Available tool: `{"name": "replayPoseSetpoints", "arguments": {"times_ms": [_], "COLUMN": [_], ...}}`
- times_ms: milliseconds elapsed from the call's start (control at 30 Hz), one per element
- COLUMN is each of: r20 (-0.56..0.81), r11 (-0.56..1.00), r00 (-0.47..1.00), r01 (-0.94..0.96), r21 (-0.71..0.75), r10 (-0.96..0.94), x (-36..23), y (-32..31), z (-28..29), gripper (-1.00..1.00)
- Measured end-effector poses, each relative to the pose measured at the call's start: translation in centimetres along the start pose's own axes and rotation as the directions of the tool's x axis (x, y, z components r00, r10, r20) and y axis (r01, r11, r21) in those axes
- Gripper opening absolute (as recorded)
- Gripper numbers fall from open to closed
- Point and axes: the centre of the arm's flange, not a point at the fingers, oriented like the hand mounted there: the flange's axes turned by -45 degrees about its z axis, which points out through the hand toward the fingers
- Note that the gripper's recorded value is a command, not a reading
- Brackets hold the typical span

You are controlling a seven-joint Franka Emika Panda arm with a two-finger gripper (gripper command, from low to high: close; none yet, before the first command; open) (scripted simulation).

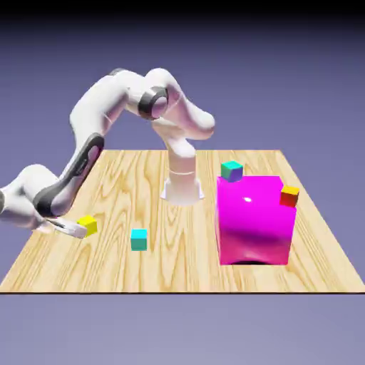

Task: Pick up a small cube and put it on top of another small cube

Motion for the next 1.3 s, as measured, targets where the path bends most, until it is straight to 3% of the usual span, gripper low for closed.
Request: {"name": "replayPoseSetpoints", "arguments": {"times_ms": [333,600,633,933,1300], "r20": [0.405,0.405,0.406,0.405,0.440], "r11": [0.987,0.987,0.987,0.987,0.931], "r00": [0.912,0.912,0.912,0.912,0.898], "r01": [-0.119,-0.119,-0.119,-0.119,0.186], "r21": [0.110,0.110,0.110,0.111,-0.314], "r10": [0.065,0.065,0.065,0.065,-0.031], "x": [4.1,3.9,3.8,4.2,-0.1], "y": [8.1,7.5,7.4,8.0,-15.1], "z": [6.8,11.9,12.4,7.3,8.5], "gripper": [0.00,0.00,-1.00,-1.00,-1.00]}}
